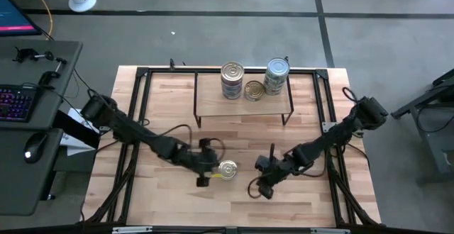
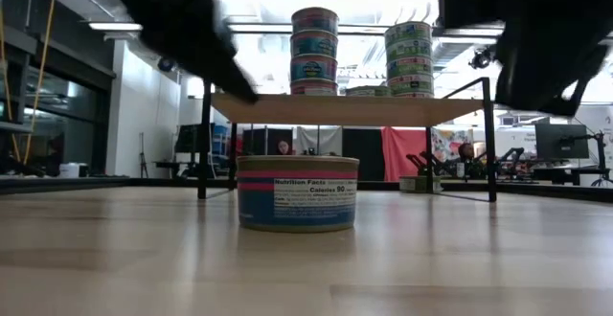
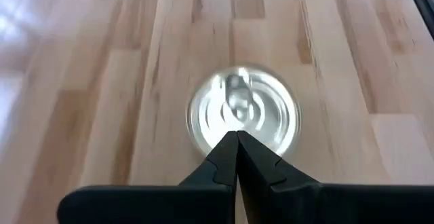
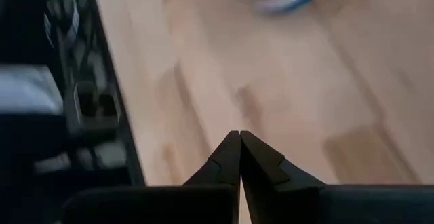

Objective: Stack canned seafood by type on shelf
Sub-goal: Stack the blue pink tuna can on top of the other blue pink tuna can on the shelf

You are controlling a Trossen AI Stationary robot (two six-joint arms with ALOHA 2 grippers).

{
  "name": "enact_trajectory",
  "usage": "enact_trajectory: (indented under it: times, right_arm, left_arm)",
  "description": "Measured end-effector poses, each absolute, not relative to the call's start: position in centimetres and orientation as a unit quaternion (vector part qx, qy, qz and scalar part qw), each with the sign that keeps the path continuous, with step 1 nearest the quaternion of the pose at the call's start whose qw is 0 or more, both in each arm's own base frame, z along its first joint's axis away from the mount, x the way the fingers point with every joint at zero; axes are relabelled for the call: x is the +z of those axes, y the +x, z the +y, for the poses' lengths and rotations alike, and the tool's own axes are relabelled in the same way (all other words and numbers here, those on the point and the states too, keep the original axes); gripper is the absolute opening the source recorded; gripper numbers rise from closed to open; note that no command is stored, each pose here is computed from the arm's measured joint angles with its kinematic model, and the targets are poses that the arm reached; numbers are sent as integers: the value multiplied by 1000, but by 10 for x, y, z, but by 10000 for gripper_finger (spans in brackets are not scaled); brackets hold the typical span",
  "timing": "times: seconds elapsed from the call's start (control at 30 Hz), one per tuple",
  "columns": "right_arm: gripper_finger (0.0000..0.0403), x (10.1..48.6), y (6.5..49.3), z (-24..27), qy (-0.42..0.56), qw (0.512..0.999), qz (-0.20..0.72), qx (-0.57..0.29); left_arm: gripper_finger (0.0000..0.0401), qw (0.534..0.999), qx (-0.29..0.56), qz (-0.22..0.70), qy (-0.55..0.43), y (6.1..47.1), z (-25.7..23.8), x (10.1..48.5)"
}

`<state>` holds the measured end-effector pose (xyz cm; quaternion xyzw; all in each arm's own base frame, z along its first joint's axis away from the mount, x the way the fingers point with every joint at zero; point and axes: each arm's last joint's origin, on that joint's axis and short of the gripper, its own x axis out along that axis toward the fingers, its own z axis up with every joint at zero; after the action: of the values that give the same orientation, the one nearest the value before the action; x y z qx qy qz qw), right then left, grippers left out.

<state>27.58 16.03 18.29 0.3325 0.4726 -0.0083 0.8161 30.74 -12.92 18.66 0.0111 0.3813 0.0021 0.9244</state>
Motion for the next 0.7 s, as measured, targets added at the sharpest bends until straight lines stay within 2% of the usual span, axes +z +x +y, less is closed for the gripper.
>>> enact_trajectory:
  times: [0.13,0.23,0.33,0.7]
  right_arm:
    - [0,167,280,144,347,836,425,-35]
    - [0,162,285,137,282,864,417,-33]
    - [0,154,292,133,217,879,425,-20]
    - [0,132,322,131,129,888,441,-7]
  left_arm:
    - [0,937,-1,349,-25,285,-131,160]
    - [0,949,-17,315,-28,284,-135,157]
    - [0,943,-11,332,-19,285,-135,147]
    - [0,940,-4,339,-27,295,-141,135]
